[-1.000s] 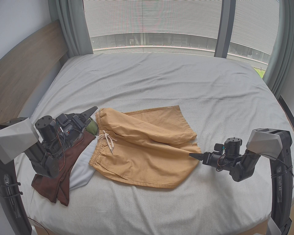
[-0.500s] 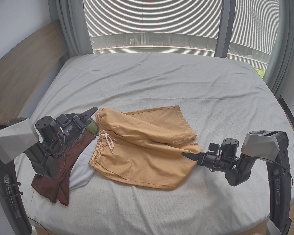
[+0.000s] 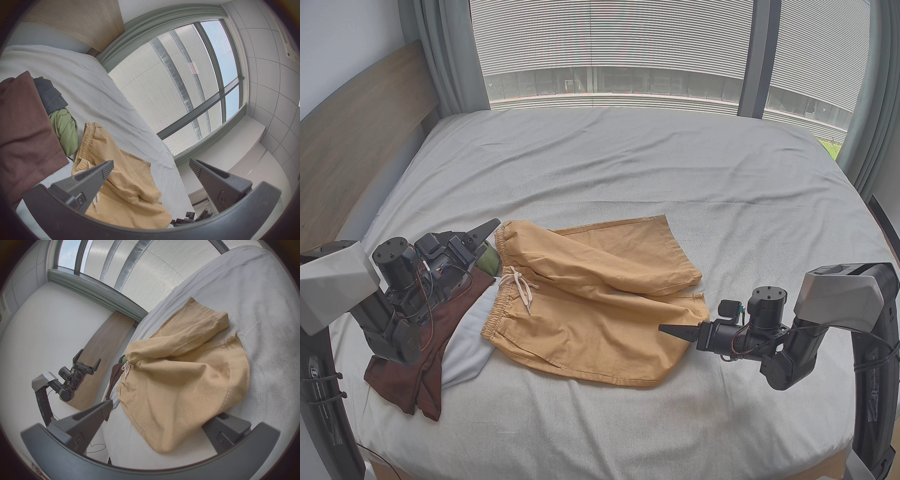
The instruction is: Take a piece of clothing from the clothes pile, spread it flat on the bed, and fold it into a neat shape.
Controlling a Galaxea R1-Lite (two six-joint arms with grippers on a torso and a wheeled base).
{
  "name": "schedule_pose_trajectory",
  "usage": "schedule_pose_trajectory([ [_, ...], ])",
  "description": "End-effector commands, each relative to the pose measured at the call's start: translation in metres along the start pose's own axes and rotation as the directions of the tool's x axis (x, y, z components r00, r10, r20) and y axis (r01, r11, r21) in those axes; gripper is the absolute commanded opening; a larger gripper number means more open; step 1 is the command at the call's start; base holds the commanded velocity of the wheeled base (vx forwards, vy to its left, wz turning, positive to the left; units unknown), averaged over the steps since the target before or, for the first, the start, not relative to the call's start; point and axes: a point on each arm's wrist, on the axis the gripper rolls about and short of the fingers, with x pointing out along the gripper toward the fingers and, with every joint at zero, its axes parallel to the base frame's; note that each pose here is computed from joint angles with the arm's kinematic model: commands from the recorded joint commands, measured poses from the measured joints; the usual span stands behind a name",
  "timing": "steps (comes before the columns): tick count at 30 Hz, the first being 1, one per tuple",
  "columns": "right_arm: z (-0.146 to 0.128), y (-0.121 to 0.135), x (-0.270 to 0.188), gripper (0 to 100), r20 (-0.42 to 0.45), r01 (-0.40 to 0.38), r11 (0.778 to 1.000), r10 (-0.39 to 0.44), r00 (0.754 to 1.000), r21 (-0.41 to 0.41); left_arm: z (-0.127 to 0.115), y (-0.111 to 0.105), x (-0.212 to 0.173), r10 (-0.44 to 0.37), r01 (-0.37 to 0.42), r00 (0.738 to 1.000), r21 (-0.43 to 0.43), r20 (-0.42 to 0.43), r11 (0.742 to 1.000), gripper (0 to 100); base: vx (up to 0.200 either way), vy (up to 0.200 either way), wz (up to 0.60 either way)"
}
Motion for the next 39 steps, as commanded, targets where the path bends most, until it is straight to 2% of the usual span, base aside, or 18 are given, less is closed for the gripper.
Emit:
schedule_pose_trajectory([
  [1, 0.008, 0.015, -0.003, 100, 0.014, -0.023, 1.0, 0.023, 1.0, -0.015, 0.0, 0.0, 0.0, 0.0, 0.0, 1.0, -0.001, -0.001, 1.0, 100, 0.0, 0.0, 0.0],
  [10, -0.006, 0.008, -0.005, 100, -0.052, 0.019, 0.999, -0.016, 0.999, 0.041, 0.0, 0.0, 0.0, 0.0, 0.0, 1.0, -0.001, -0.001, 1.0, 100, 0.0, 0.0, 0.0],
  [15, -0.024, -0.001, 0.001, 100, -0.101, 0.038, 0.997, -0.031, 0.994, 0.066, 0.0, 0.0, 0.0, 0.0, 0.0, 1.0, -0.001, -0.001, 1.0, 100, 0.0, 0.0, 0.0],
  [23, -0.039, 0.005, 0.005, 100, -0.15, 0.031, 0.997, -0.019, 0.989, 0.074, -0.001, 0.001, 0.0, 0.003, -0.003, 1.0, -0.002, -0.002, 1.0, 100, 0.0, 0.0, 0.0],
  [30, -0.031, 0.022, 0.001, 100, -0.136, 0.002, 0.998, 0.005, 0.991, 0.055, -0.001, 0.001, 0.0, 0.004, -0.004, 1.0, -0.003, -0.002, 1.0, 100, 0.0, 0.0, 0.0],
  [31, -0.022, 0.032, -0.004, 100, -0.115, -0.015, 0.999, 0.02, 0.993, 0.043, -0.001, 0.001, 0.0, 0.004, -0.004, 1.0, -0.003, -0.002, 1.0, 100, 0.0, 0.0, 0.0],
  [33, -0.019, 0.038, -0.004, 100, -0.107, -0.028, 0.999, 0.031, 0.994, 0.033, -0.001, 0.001, 0.0, 0.003, -0.003, 1.0, -0.002, -0.002, 1.0, 100, 0.0, 0.0, 0.0],
  [39, -0.009, 0.042, 0.001, 100, -0.079, -0.051, 0.998, 0.053, 0.995, 0.031, 0.0, 0.001, 0.0, 0.002, -0.002, 1.0, -0.002, -0.001, 1.0, 100, 0.0, 0.0, 0.0],
])
